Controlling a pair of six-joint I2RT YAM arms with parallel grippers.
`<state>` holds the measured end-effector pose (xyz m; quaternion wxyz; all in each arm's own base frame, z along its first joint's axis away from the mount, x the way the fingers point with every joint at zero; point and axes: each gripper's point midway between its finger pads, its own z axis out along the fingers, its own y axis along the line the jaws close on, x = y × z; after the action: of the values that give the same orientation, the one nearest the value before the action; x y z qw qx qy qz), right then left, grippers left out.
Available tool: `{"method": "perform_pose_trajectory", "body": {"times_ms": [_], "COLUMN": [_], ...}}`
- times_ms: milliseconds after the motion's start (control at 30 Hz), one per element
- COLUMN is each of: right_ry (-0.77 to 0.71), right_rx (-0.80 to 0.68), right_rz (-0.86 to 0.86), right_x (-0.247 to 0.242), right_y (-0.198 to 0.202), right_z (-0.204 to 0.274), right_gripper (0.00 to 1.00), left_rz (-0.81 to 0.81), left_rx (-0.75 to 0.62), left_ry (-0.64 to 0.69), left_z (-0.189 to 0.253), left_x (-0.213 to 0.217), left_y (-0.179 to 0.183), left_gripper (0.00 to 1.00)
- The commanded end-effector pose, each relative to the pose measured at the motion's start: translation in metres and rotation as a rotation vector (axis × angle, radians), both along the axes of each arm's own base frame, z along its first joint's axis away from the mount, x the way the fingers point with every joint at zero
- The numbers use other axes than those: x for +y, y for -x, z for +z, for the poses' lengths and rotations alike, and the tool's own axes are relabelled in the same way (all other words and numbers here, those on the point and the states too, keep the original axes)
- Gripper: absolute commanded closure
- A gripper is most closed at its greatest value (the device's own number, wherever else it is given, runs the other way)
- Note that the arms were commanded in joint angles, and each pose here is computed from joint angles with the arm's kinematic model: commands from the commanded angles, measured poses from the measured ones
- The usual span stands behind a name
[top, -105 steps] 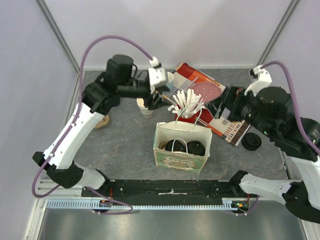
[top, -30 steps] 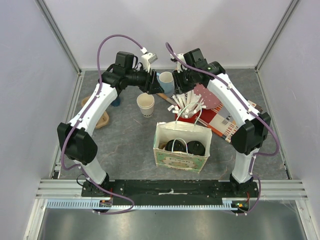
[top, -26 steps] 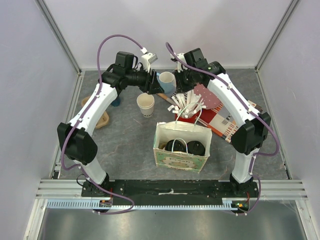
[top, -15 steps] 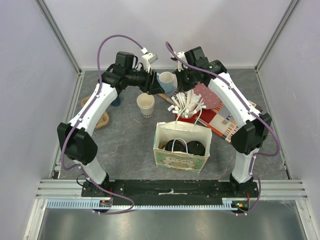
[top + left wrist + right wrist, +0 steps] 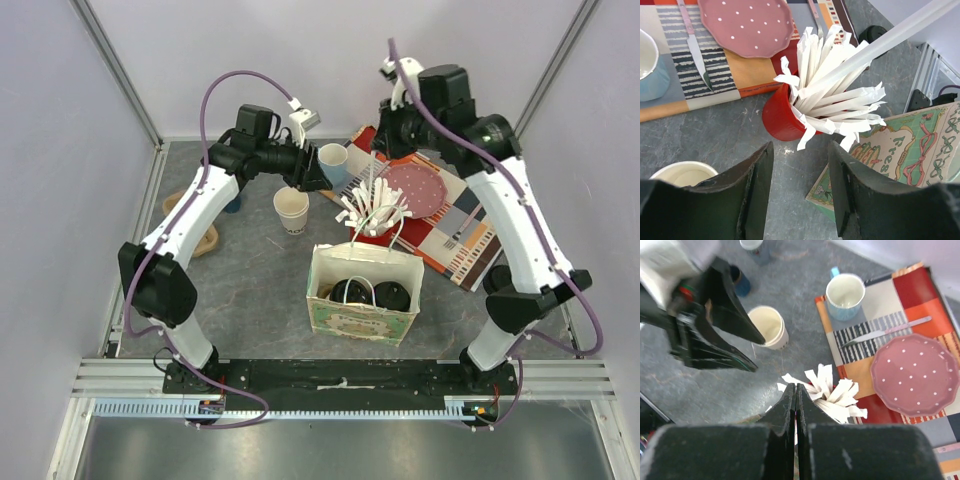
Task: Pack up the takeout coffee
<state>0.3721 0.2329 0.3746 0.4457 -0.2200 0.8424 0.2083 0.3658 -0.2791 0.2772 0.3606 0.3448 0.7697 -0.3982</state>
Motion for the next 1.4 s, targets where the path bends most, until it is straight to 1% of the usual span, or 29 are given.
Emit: {"method": "perform_pose_trajectory", "body": {"times_ms": [0, 67, 167, 200, 267, 300, 367, 433, 467, 500, 533, 567, 600, 667, 733, 833, 867, 967, 1200, 1300, 1333, 1367], "right_ry": [-0.185, -0.253, -0.374, -0.423, -0.518, -0.554, -0.629, -0.684, -0.740, -0.758, -0.780, -0.801, -0.804, -0.793, -0.765, -0.698, -0.659, -0.612, -0.570, -0.545, -0.538, -0.530], "right_rx": [-0.143, -0.192, -0.237, -0.274, -0.284, -0.285, -0.268, -0.225, -0.190, -0.150, -0.102, -0.061, -0.035, -0.019, -0.010, 0.064, 0.119, 0.134, 0.132, 0.132, 0.135, 0.144], "right_rz": [-0.121, -0.170, -0.234, -0.246, -0.260, -0.245, -0.218, -0.131, -0.099, -0.069, -0.003, 0.006, 0.012, -0.032, -0.075, -0.087, -0.112, -0.158, -0.218, -0.224, -0.220, -0.217], "right_x": [-0.024, -0.033, -0.047, -0.054, -0.056, -0.058, -0.056, -0.047, -0.042, -0.038, -0.030, -0.028, -0.030, -0.039, -0.047, -0.050, -0.054, -0.063, -0.070, -0.072, -0.072, -0.072], "right_y": [0.019, 0.020, 0.035, 0.044, 0.054, 0.068, 0.084, 0.108, 0.117, 0.128, 0.141, 0.148, 0.157, 0.167, 0.170, 0.181, 0.186, 0.190, 0.180, 0.179, 0.181, 0.183], "right_z": [0.085, 0.108, 0.139, 0.154, 0.170, 0.177, 0.187, 0.188, 0.192, 0.185, 0.183, 0.180, 0.173, 0.159, 0.145, 0.106, 0.083, 0.055, 0.029, 0.019, 0.015, 0.010], "right_gripper": [1.00, 1.00, 1.00, 1.00, 1.00, 1.00, 1.00, 1.00, 1.00, 1.00, 1.00, 1.00, 1.00, 1.00, 1.00, 1.00, 1.00, 1.00, 1.00, 1.00, 0.97, 0.87], "left_rz": [-0.077, -0.072, -0.046, -0.043, -0.044, -0.048, -0.063, -0.078, -0.083, -0.086, -0.095, -0.099, -0.101, -0.106, -0.109, -0.107, -0.107, -0.114, -0.101, -0.111, -0.106, -0.104], "left_rx": [-0.030, -0.013, 0.005, 0.007, 0.002, -0.006, -0.013, -0.006, -0.001, 0.006, 0.006, 0.006, -0.001, 0.004, -0.002, -0.017, -0.021, -0.020, -0.016, -0.035, -0.041, -0.040], "left_ry": [-0.010, -0.006, 0.008, 0.008, 0.007, 0.010, 0.004, 0.000, 0.000, 0.000, 0.001, 0.001, 0.002, 0.003, 0.011, 0.013, 0.012, 0.004, -0.040, -0.051, -0.060, -0.064], "left_z": [-0.012, -0.014, -0.015, -0.016, -0.016, -0.014, -0.016, -0.019, -0.020, -0.022, -0.022, -0.023, -0.023, -0.026, -0.024, -0.022, -0.021, -0.023, -0.039, -0.042, -0.045, -0.046], "left_x": [-0.016, -0.021, -0.025, -0.027, -0.029, -0.030, -0.034, -0.039, -0.041, -0.043, -0.047, -0.049, -0.050, -0.055, -0.058, -0.061, -0.062, -0.062, -0.058, -0.060, -0.060, -0.060], "left_y": [0.002, 0.001, -0.006, -0.008, -0.009, -0.010, -0.009, -0.004, -0.003, -0.002, 0.001, 0.002, 0.002, 0.003, 0.003, 0.002, 0.002, 0.005, 0.004, 0.003, 0.001, 0.000], "left_gripper": [0.45, 0.44, 0.44, 0.43, 0.43, 0.43, 0.43, 0.43, 0.43, 0.43, 0.43, 0.43, 0.43, 0.43, 0.43, 0.44, 0.44, 0.46, 0.47, 0.49, 0.50, 0.50]}}
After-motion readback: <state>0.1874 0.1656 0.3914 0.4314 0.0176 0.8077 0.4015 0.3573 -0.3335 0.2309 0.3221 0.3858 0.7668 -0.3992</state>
